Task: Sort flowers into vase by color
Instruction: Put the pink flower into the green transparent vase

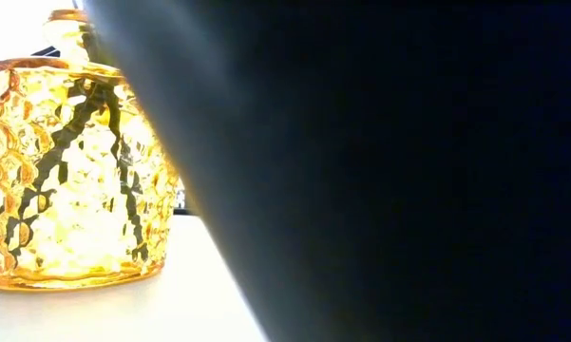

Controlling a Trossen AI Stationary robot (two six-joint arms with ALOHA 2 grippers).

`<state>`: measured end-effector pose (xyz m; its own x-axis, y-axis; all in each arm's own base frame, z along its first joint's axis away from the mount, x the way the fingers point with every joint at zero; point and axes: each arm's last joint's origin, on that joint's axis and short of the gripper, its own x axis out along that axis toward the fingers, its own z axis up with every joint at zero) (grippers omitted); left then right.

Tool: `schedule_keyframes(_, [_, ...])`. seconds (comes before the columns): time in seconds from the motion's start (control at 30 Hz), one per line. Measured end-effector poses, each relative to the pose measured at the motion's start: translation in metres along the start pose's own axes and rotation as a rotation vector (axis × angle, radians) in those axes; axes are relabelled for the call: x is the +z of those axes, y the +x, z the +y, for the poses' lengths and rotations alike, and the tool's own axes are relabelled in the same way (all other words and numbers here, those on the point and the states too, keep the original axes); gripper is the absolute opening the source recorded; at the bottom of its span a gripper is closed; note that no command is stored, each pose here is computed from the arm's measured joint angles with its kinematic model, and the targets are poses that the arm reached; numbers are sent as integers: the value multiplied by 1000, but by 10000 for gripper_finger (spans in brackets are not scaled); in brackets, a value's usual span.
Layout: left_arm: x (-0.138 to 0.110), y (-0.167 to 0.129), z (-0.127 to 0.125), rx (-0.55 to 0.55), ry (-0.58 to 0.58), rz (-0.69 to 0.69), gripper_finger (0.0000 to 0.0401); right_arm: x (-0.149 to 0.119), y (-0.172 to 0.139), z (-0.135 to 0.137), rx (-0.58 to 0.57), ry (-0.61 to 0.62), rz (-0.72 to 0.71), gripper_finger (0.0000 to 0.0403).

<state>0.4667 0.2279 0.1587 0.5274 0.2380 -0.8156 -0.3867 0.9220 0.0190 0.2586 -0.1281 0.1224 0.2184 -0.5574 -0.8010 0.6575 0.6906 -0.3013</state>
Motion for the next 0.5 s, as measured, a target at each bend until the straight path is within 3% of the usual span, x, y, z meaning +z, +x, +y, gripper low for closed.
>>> schedule_keyframes(0.3, [-1, 0, 0, -1, 0, 11, 155, -3, -4, 11, 98, -26, 16, 21])
schedule_keyframes(0.5, [-4, 0, 0, -2, 3, 47, 155, -5, -11, 24, 134, -49, 6, 21])
